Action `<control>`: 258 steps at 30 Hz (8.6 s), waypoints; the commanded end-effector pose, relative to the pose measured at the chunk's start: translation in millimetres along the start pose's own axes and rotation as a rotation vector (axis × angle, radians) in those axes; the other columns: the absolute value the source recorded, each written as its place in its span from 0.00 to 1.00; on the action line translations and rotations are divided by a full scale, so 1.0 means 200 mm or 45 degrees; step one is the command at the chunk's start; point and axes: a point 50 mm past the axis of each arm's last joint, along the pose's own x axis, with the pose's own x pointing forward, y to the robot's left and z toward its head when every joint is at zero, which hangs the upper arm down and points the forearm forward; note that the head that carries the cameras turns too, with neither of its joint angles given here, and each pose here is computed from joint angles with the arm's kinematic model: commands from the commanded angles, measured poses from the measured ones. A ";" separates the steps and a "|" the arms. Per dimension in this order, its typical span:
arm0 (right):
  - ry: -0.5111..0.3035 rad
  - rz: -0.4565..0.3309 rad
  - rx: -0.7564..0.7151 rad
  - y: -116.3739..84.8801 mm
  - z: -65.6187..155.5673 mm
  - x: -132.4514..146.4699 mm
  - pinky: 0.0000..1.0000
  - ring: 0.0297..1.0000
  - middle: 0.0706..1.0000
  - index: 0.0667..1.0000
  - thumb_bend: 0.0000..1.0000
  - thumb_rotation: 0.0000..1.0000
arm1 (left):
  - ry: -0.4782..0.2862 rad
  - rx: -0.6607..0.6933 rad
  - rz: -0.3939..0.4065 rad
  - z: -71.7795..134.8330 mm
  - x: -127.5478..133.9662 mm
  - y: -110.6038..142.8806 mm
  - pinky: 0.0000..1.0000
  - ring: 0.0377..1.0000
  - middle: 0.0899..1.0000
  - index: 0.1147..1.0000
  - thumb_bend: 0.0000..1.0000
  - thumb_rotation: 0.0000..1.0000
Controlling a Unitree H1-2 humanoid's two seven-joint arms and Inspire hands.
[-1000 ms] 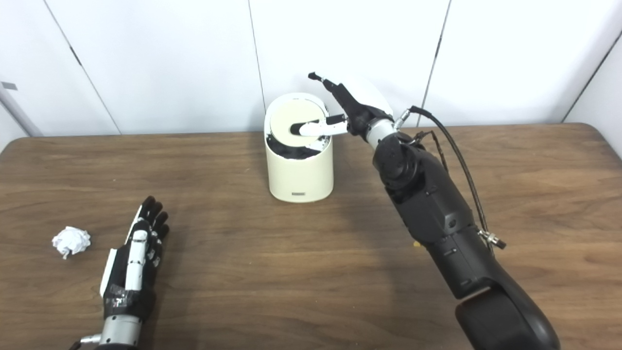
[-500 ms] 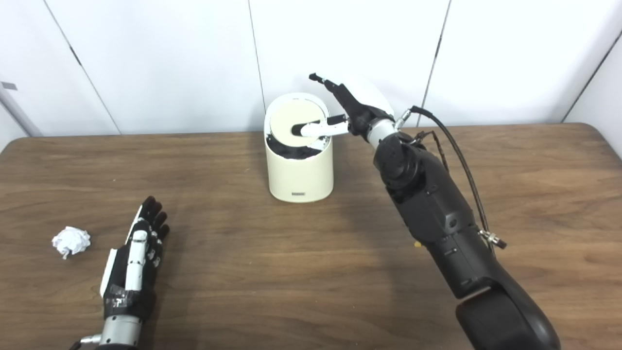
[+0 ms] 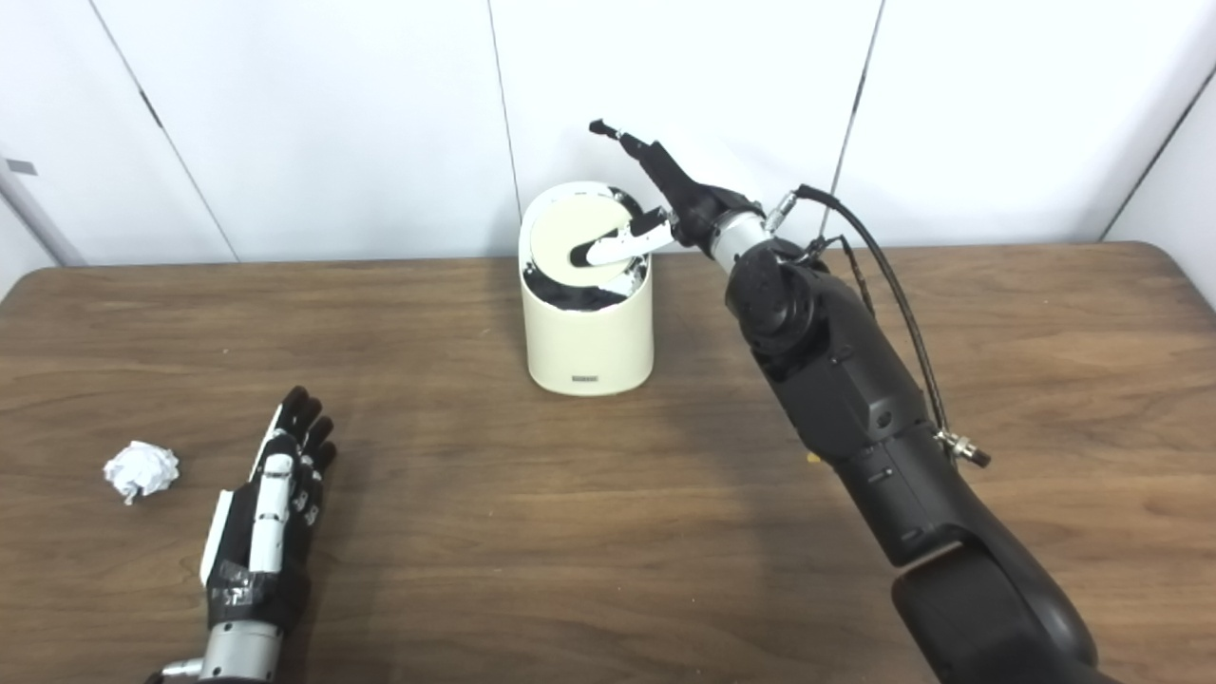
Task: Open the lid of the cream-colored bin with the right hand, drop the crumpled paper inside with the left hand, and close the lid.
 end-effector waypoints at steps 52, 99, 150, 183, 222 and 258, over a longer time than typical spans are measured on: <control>-0.016 -0.267 0.164 -0.24 0.05 -0.12 0.83 0.90 0.91 0.90 0.50 0.55 | 0.022 0.000 0.011 -0.03 -0.02 0.03 1.00 0.98 0.98 1.00 0.30 0.84; 0.193 -0.365 1.268 -0.01 -0.44 -1.05 1.00 1.00 0.99 0.93 0.54 0.98 | 0.007 -0.031 0.005 0.00 0.00 0.16 1.00 1.00 1.00 1.00 0.31 0.83; 0.242 -0.459 1.296 0.34 -0.60 -1.39 1.00 1.00 1.00 0.97 0.51 1.00 | 0.019 0.015 0.035 -0.02 0.00 0.08 0.97 0.96 0.95 0.95 0.37 0.83; 0.259 -0.440 1.314 0.29 -0.54 -1.36 1.00 1.00 1.00 0.96 0.47 1.00 | 0.043 0.089 0.050 -0.06 0.04 -0.05 1.00 0.95 0.94 0.95 0.47 0.76; 0.282 -0.425 1.362 0.34 -0.52 -1.35 1.00 1.00 1.00 0.98 0.50 1.00 | -0.350 0.992 0.182 0.75 0.26 0.26 0.81 0.87 0.88 0.89 0.85 0.16; 0.281 -0.406 1.376 0.35 -0.54 -1.35 1.00 1.00 1.00 0.97 0.49 1.00 | 0.242 1.843 0.172 0.70 0.36 0.59 0.72 0.87 0.86 0.82 0.96 0.17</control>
